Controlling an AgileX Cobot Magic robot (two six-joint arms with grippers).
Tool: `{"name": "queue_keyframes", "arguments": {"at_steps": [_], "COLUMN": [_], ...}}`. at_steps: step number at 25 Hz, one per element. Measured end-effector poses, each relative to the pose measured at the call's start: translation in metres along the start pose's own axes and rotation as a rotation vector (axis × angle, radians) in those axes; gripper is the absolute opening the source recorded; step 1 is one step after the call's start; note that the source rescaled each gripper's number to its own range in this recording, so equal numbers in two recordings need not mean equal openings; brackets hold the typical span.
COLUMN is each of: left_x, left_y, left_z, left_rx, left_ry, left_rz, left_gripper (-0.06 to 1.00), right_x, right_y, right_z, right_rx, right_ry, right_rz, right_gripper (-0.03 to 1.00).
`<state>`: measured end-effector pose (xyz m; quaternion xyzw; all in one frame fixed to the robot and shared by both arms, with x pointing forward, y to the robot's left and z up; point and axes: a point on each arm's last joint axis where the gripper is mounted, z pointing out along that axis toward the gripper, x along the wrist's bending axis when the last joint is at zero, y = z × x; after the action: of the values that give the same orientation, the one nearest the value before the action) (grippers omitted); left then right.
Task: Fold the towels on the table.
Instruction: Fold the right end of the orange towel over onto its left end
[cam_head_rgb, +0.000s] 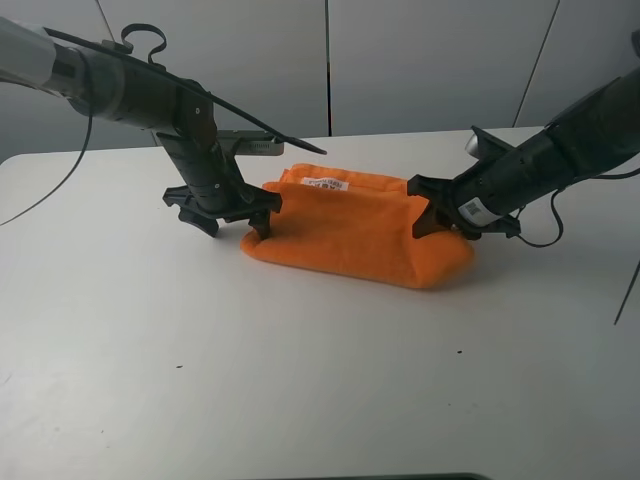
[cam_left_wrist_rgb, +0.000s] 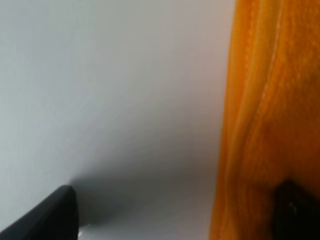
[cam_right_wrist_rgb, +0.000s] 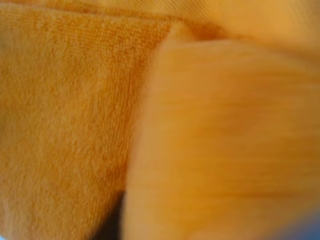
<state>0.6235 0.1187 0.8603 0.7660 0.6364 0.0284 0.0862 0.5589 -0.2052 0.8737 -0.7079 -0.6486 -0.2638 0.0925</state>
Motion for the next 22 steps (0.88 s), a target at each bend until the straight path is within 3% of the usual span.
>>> {"name": "queue_keyframes", "arguments": {"at_steps": [1, 5, 14, 22], "left_x": [0.0, -0.001, -0.001, -0.001], "left_y": [0.0, 0.0, 0.0, 0.0], "left_z": [0.0, -0.001, -0.001, -0.001], "left_rx": [0.001, 0.002, 0.002, 0.002], "left_ry": [-0.002, -0.01, -0.013, -0.013], "left_rz": [0.011, 0.086, 0.122, 0.122], "left_gripper": [1.0, 1.0, 1.0, 1.0], "right_x": [0.0, 0.009, 0.05, 0.09], "right_y": [0.0, 0.001, 0.023, 0.03], "right_z": [0.0, -0.002, -0.018, -0.012], "right_rx": [0.005, 0.045, 0.088, 0.036], "right_ry": [0.005, 0.07, 0.34, 0.409], "right_rz": [-0.006, -0.043, -0.035, -0.057], "right_gripper": [0.05, 0.05, 0.05, 0.05]}}
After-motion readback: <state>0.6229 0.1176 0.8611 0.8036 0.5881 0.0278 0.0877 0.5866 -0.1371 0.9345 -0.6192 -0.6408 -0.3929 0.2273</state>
